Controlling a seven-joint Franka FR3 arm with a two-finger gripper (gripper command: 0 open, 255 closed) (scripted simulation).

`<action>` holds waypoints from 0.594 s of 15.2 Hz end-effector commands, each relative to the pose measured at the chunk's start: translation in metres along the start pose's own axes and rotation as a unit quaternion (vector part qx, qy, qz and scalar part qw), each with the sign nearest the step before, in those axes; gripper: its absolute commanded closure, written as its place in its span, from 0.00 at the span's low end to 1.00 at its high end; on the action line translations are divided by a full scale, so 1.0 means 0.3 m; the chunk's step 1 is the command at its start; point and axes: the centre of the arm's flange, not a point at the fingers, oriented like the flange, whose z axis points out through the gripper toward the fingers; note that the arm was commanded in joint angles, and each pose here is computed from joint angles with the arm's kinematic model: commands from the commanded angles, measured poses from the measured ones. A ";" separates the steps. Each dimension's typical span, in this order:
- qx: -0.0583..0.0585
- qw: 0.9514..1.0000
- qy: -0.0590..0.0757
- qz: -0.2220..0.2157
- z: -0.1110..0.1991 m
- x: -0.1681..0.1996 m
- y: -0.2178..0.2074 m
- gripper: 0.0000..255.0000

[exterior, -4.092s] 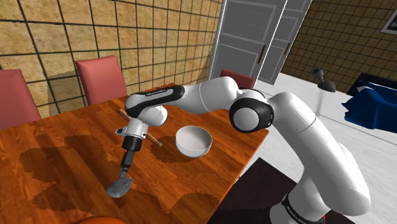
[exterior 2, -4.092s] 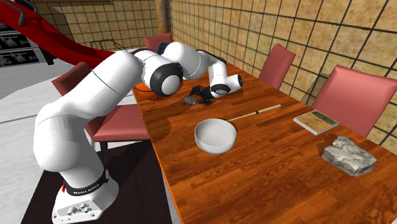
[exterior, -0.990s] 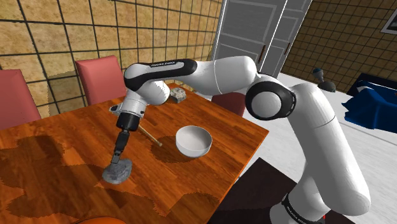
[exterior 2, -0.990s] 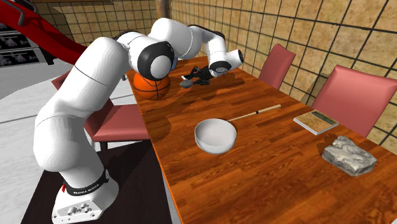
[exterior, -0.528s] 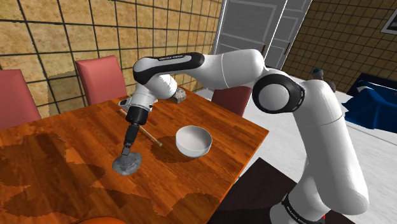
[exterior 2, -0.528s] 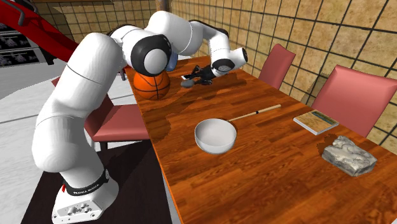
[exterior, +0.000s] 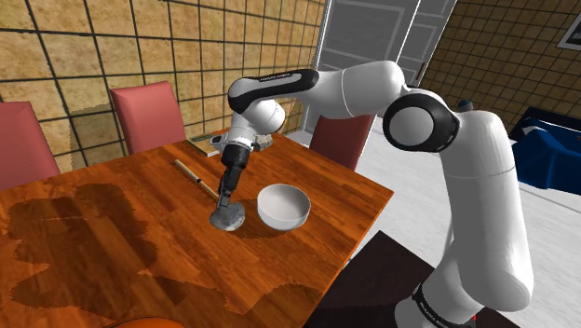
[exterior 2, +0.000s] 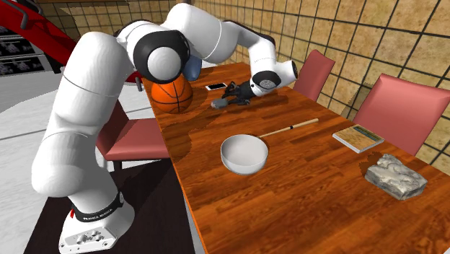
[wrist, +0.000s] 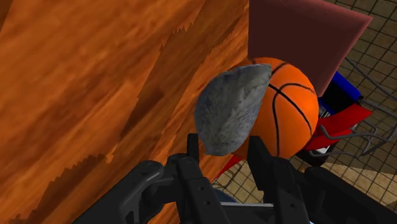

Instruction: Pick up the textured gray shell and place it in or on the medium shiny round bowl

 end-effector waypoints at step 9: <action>0.001 1.000 0.000 0.000 -0.292 -0.328 0.051 1.00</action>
